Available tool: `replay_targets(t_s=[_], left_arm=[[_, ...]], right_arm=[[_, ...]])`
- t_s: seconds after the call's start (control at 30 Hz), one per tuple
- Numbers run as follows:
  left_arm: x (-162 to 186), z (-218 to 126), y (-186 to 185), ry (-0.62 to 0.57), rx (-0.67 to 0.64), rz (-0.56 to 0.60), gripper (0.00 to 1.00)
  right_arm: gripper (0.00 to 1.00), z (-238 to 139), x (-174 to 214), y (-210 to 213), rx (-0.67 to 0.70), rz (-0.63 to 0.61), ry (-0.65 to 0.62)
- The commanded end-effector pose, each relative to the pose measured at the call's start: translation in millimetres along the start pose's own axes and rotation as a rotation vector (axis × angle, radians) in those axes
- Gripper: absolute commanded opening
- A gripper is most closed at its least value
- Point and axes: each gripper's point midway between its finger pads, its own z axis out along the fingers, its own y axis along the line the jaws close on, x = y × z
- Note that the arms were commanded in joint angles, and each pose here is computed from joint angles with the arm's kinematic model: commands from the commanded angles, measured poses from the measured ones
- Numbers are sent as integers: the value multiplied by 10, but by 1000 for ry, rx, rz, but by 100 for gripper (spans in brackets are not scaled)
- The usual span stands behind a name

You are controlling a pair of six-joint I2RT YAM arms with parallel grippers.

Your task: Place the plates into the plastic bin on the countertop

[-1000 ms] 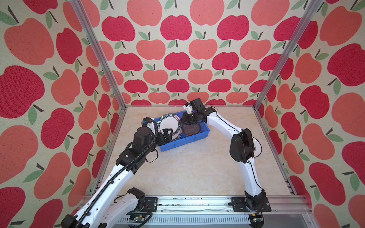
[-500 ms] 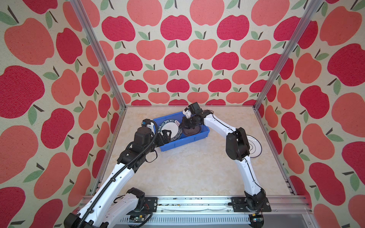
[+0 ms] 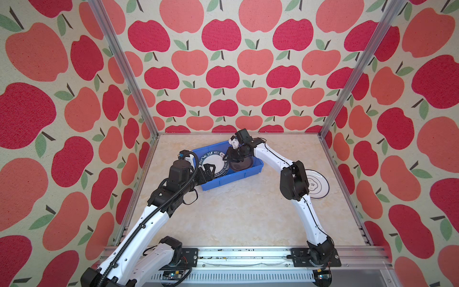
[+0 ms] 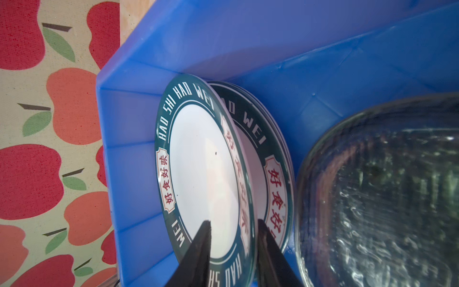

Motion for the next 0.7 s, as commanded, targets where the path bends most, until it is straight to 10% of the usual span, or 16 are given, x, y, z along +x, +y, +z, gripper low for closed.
replay_targets(t_s=[0.0, 0.67], left_arm=[[10, 20, 46, 9, -21, 8, 96], [102, 137, 54, 40, -6, -15, 96]], right_arm=[[38, 23, 70, -43, 59, -30, 29], [44, 165, 183, 70, 122, -104, 53]])
